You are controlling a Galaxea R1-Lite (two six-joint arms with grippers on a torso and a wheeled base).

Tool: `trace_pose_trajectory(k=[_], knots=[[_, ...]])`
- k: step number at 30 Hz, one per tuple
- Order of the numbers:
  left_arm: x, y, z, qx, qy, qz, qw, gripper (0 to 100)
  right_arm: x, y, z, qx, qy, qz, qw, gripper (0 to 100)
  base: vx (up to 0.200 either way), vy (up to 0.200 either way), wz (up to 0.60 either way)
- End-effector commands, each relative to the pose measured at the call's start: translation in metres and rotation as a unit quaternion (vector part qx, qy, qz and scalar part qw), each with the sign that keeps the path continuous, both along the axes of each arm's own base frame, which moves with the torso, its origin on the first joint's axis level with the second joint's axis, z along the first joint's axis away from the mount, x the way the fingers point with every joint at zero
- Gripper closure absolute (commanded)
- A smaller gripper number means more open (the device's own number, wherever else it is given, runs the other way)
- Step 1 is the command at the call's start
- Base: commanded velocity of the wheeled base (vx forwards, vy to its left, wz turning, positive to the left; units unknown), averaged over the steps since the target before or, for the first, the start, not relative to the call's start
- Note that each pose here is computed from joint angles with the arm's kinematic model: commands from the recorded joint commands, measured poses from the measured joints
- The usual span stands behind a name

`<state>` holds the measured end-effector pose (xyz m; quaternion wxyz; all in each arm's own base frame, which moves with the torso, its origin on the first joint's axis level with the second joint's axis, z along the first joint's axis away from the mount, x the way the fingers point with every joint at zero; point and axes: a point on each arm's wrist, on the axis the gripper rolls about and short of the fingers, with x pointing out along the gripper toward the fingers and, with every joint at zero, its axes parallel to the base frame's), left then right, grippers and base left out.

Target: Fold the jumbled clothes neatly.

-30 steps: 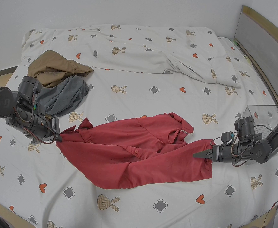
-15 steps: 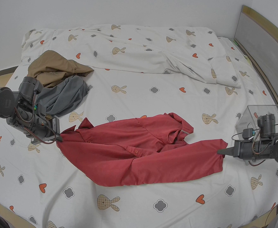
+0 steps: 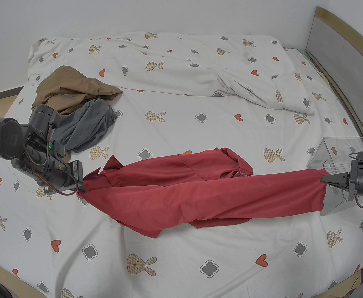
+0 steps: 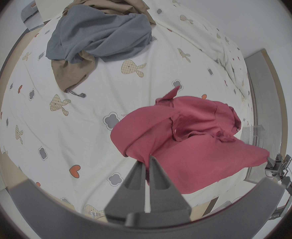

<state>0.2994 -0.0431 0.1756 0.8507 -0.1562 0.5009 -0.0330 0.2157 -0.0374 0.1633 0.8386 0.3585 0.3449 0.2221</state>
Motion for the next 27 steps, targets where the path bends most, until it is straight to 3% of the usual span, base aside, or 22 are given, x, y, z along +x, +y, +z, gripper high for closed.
trace_pose_trajectory(k=[1, 7, 17, 23, 24, 25, 27], knots=[[-0.005, -0.008, -0.012, 0.01, 0.024, -0.011, 0.9996, 100, -0.023, 0.008, 0.02, -0.007, -0.025, 0.007, 0.9996, 100, 0.0, 0.0, 0.0], [-0.01, -0.011, -0.024, 0.036, 0.045, -0.005, 0.9983, 100, -0.039, 0.011, 0.011, -0.001, 0.011, 0.008, 0.9999, 100, 0.0, 0.0, 0.0], [-0.018, -0.016, -0.025, 0.017, 0.035, 0.016, 0.9991, 100, -0.049, 0.009, -0.01, -0.023, 0.021, 0.016, 0.9994, 100, 0.0, 0.0, 0.0], [-0.032, -0.025, -0.034, 0.018, 0.06, 0.004, 0.9981, 100, -0.056, 0.01, -0.021, -0.024, 0.036, 0.02, 0.9989, 100, 0.0, 0.0, 0.0], [-0.035, -0.027, -0.037, 0.02, 0.067, 0.0, 0.9976, 0, -0.058, 0.011, -0.025, -0.022, 0.043, 0.022, 0.9986, 100, 0.0, 0.0, 0.0], [-0.035, -0.028, -0.038, 0.019, 0.069, -0.001, 0.9974, 0, -0.059, 0.012, -0.027, -0.021, 0.048, 0.023, 0.9984, 0, 0.0, 0.0, 0.0], [-0.036, -0.028, -0.038, 0.02, 0.07, -0.001, 0.9974, 0, -0.059, 0.012, -0.029, -0.02, 0.053, 0.025, 0.9981, 0, 0.0, 0.0, 0.0]])
